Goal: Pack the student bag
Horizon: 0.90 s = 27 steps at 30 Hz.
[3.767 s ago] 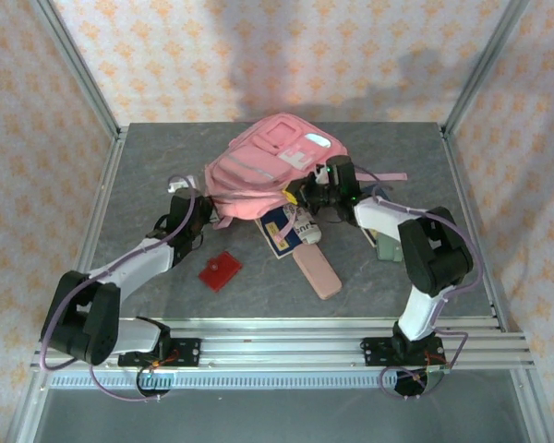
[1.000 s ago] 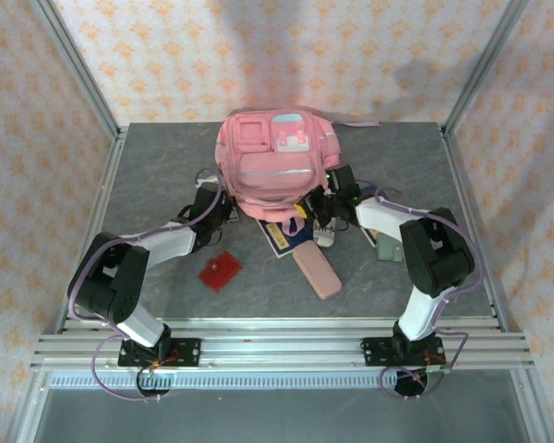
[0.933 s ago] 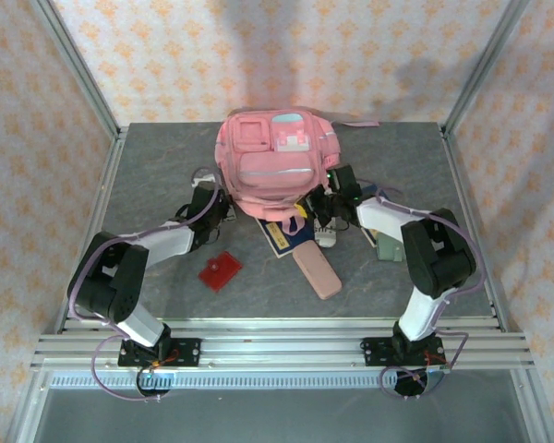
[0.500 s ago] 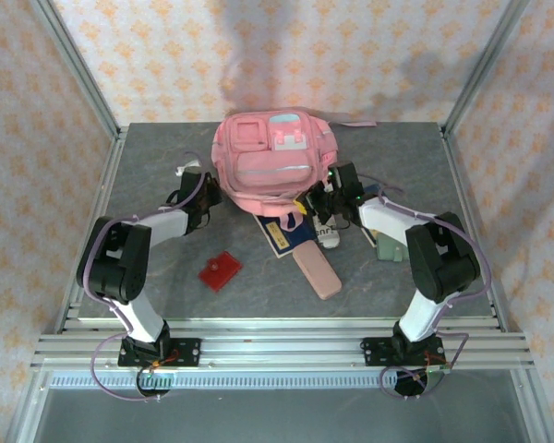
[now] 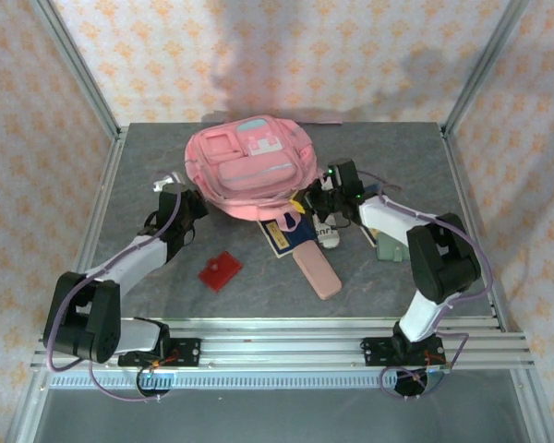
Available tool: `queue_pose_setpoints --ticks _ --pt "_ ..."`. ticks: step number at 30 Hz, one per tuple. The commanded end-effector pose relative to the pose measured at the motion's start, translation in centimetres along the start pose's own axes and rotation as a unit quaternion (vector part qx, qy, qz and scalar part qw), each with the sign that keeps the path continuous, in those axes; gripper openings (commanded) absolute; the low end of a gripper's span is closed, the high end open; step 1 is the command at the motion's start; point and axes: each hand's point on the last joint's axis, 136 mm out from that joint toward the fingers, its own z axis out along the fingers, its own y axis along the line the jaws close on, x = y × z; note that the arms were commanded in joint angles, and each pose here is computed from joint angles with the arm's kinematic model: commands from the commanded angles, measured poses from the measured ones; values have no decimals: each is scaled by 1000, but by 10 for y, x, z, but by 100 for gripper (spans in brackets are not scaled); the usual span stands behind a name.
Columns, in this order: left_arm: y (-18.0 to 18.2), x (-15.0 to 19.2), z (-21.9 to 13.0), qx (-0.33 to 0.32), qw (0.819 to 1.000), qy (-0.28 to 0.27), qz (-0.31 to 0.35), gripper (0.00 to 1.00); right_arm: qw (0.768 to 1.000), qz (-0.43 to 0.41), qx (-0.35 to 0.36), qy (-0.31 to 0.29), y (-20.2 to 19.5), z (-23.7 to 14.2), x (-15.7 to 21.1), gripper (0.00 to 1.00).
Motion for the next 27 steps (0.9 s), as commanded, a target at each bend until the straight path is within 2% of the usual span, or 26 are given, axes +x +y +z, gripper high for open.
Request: queue_pose_setpoints --ticks 1,6,14,16,21,24,27 --pt "44 -13 1 -98 995 -32 0 0 998 -28 -16 -59 26 6 -40 0" --pt "48 -26 19 -139 990 -29 16 0 998 -44 -10 -40 42 42 -51 0" --pt "70 -42 23 -183 983 -28 15 0 998 -49 13 -31 32 66 -59 0" --pt "71 -41 24 -183 983 -16 21 12 998 -50 14 -21 31 72 -59 0" --pt "51 -30 18 -126 992 0 12 42 997 -75 32 -6 27 83 -50 0" --pt "29 -24 12 -83 996 16 20 55 995 -90 33 12 24 84 -38 0" --pt "-3 -16 7 -32 997 32 58 65 994 -107 32 16 26 82 -31 0"
